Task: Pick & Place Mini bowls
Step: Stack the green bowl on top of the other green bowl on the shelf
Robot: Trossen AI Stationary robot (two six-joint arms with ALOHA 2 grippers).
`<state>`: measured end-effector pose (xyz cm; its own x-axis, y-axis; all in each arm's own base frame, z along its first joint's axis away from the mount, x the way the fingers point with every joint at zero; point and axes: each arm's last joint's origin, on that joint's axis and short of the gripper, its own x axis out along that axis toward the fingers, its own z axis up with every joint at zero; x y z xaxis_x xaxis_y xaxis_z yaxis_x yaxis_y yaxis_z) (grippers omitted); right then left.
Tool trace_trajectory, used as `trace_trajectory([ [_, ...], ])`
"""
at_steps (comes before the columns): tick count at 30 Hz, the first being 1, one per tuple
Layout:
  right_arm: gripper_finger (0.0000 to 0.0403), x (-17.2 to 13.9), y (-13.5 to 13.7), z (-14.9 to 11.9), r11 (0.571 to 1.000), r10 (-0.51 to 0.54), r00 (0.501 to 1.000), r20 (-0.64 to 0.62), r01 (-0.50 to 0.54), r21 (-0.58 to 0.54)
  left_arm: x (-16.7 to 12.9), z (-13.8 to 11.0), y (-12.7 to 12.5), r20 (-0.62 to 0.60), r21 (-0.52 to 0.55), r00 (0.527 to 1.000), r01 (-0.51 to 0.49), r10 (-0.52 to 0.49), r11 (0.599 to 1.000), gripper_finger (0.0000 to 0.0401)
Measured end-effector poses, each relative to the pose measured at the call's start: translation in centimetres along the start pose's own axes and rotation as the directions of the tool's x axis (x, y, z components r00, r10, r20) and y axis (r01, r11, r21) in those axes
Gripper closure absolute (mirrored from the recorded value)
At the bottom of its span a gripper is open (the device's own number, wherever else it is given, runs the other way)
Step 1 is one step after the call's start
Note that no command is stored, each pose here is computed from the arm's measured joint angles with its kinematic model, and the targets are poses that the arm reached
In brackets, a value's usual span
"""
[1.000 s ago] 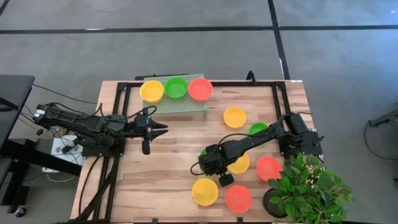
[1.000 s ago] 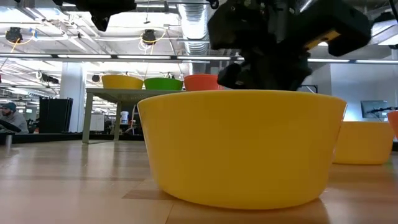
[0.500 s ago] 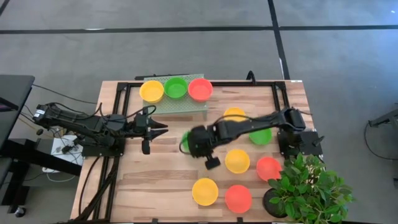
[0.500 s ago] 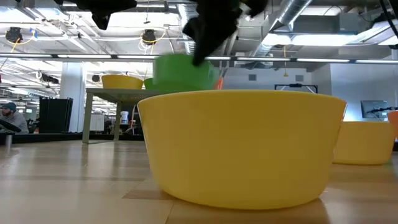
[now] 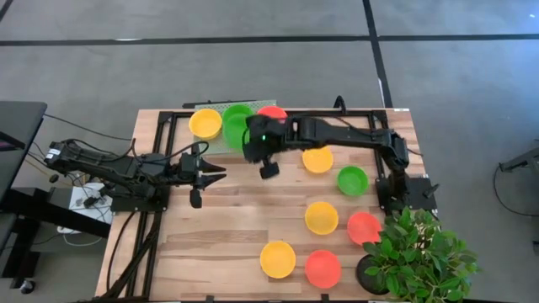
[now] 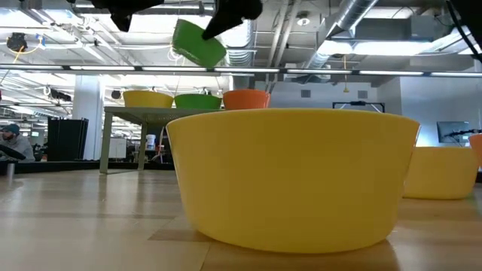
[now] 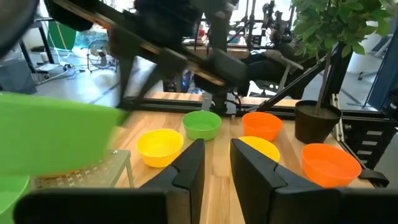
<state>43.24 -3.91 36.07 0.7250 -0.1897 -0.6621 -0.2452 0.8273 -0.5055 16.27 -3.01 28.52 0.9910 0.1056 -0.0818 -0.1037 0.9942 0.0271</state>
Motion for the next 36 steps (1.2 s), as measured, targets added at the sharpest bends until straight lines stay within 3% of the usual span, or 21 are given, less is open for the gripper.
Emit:
trace_trajectory([
  [6,0.0401,0.4,-3.0,-0.7,0.994,-0.106,0.992,0.068,0.108,-0.022,0.0,0.2,0.0,0.018,-0.005,1.000,0.000,0.000,1.000,0.0323],
  [11,0.0401,2.2,-4.5,-2.3,0.996,-0.093,0.994,0.061,0.091,0.022,0.0,0.2,0.0,0.018,-0.005,1.000,0.000,0.000,1.000,0.0323],
  [19,0.0401,5.4,-5.3,-4.6,0.996,-0.079,0.997,-0.018,0.080,0.040,0.0,0.2,0.0,0.018,-0.004,1.000,0.000,0.000,1.000,0.0323],
  [36,0.0397,6.3,-5.8,-6.1,0.996,-0.055,0.995,-0.081,0.060,0.064,0.0,0.2,0.0,0.017,-0.005,1.000,0.000,0.000,1.000,0.0323],
])
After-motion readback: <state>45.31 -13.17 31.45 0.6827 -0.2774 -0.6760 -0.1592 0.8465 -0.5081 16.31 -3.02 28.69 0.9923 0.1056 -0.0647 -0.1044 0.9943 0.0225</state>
